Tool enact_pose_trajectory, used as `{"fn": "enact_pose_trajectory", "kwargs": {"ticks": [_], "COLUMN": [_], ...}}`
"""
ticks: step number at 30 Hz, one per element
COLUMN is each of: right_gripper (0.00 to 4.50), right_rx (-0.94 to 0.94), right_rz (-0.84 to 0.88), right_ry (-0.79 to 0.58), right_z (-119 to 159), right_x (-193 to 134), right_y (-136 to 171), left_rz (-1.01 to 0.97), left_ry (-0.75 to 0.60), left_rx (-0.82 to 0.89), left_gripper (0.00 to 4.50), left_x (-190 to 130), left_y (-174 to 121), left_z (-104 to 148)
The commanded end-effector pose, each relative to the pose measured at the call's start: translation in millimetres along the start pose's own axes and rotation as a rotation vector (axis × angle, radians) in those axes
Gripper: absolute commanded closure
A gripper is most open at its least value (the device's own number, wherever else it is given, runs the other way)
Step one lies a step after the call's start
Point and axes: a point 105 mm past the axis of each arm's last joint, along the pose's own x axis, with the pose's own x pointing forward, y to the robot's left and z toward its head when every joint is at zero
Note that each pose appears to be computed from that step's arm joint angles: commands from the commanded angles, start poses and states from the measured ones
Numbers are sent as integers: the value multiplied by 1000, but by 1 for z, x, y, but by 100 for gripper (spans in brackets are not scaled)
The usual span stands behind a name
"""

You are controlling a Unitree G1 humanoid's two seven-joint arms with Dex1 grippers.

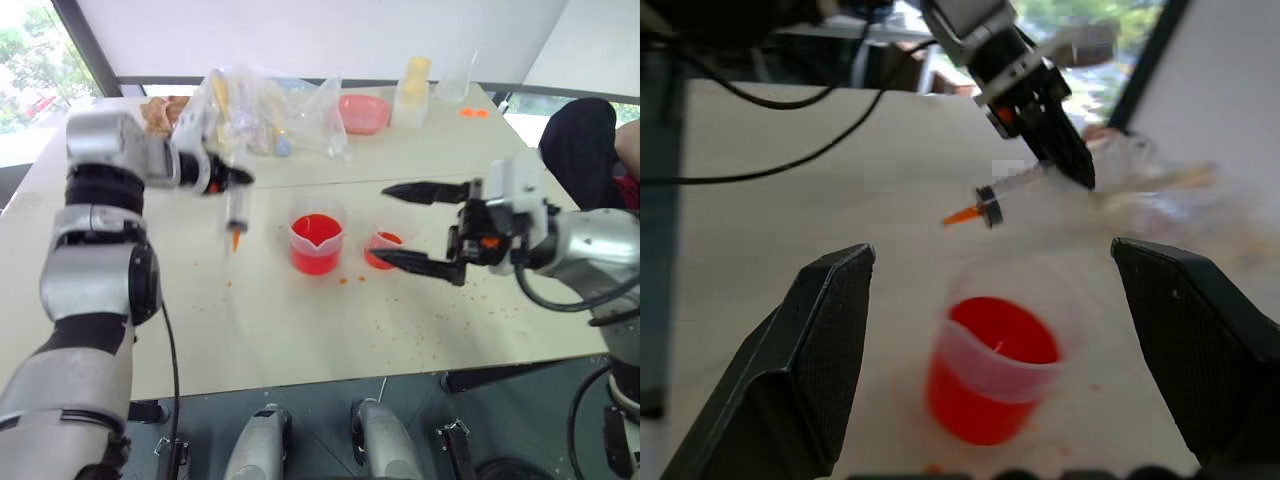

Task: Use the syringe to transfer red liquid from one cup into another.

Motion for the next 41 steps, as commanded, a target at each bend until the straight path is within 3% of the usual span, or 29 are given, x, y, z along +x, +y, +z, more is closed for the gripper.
{"fn": "enact_pose_trajectory", "kwargs": {"ticks": [1, 7, 16, 17, 19, 22, 24, 29, 33, 36, 41], "right_gripper": [56, 56, 56, 51, 51, 51, 51, 51, 51, 51, 51], "right_rx": [-46, -6, 27, 33, 38, 41, 42, 41, 76, 105, 200], "right_rz": [24, 45, 32, 27, 19, 7, -1, -43, -126, -212, -411], "right_ry": [22, -20, -11, -5, 5, 13, 22, 56, 66, 49, -32], "right_z": [-6, -9, -18, -20, -23, -25, -27, -33, -32, -27, -21], "right_x": [5, 14, 20, 21, 21, 19, 18, 9, -12, -28, -61], "right_y": [0, 5, 8, 9, 9, 7, 6, 1, -10, -20, -36], "left_rz": [-16, -29, -47, -45, -45, -47, -65, -49, 59, -14, -22], "left_ry": [21, 69, 35, 29, 20, 16, 3, -188, -624, -683, -763], "left_rx": [67, 15, -63, -77, -90, -95, -98, -36, 250, 390, 399], "left_gripper": [307, 307, 307, 207, 122, 24, 2, 2, 2, 2, 2], "left_x": [-17, -11, 11, 13, 14, 15, 14, -6, -50, -65, -86], "left_y": [-5, -3, -10, -11, -13, -14, -17, -16, -9, -19, -10], "left_z": [-10, -48, -67, -67, -66, -66, -65, -39, -2, -8, -21]}}
